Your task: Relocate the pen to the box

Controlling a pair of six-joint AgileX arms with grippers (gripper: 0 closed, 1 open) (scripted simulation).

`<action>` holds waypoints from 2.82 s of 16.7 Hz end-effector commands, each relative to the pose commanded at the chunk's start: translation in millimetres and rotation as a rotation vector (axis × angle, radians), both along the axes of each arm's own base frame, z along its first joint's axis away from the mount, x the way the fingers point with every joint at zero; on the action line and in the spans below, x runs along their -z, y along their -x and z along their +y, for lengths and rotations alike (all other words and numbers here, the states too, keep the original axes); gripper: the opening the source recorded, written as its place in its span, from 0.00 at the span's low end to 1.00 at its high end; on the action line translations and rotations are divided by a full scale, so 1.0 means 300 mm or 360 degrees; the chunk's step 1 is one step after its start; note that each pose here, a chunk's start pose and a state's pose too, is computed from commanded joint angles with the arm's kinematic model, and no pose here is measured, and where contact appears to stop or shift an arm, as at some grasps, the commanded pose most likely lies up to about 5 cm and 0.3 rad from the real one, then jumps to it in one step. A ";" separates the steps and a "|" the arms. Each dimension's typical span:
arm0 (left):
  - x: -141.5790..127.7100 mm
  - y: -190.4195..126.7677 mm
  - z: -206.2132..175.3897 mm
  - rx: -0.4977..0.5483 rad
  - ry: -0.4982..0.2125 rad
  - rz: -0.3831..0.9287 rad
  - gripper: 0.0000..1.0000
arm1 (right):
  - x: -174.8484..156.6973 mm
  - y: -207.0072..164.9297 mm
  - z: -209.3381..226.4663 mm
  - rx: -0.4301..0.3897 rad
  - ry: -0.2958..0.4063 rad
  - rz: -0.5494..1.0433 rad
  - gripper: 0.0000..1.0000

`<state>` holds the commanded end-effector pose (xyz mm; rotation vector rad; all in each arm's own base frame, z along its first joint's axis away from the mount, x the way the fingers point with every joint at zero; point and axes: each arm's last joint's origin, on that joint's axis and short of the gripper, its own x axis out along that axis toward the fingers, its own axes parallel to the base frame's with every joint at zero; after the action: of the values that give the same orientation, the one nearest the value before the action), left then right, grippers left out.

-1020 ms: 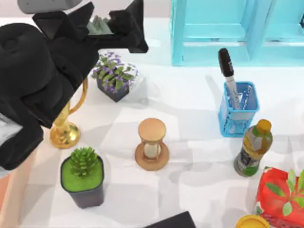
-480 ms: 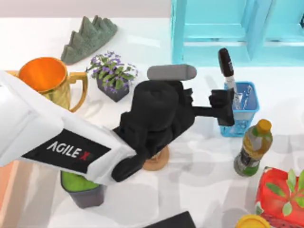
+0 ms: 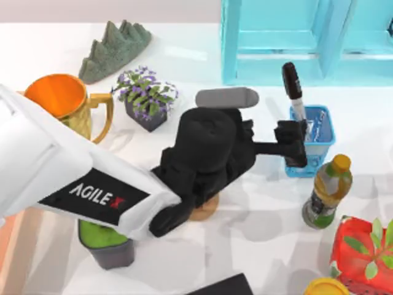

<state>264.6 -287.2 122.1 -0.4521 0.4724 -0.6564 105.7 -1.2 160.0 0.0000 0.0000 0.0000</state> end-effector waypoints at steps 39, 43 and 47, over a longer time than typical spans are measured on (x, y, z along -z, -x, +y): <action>0.123 -0.218 -0.221 0.0008 -0.0027 0.0028 0.00 | 0.000 0.000 0.000 0.0000 0.0000 0.0000 1.00; 0.090 -0.247 -0.183 -0.0034 -0.0033 0.0018 0.00 | 0.000 0.000 0.000 0.0000 0.0000 0.0000 1.00; -0.002 -0.294 -0.059 -0.0099 -0.0066 0.0058 0.00 | 0.000 0.000 0.000 0.0000 0.0000 0.0000 1.00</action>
<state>352.8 -304.9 122.7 -0.4384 0.5038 -0.5783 105.7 -1.2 160.0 0.0000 0.0000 0.0000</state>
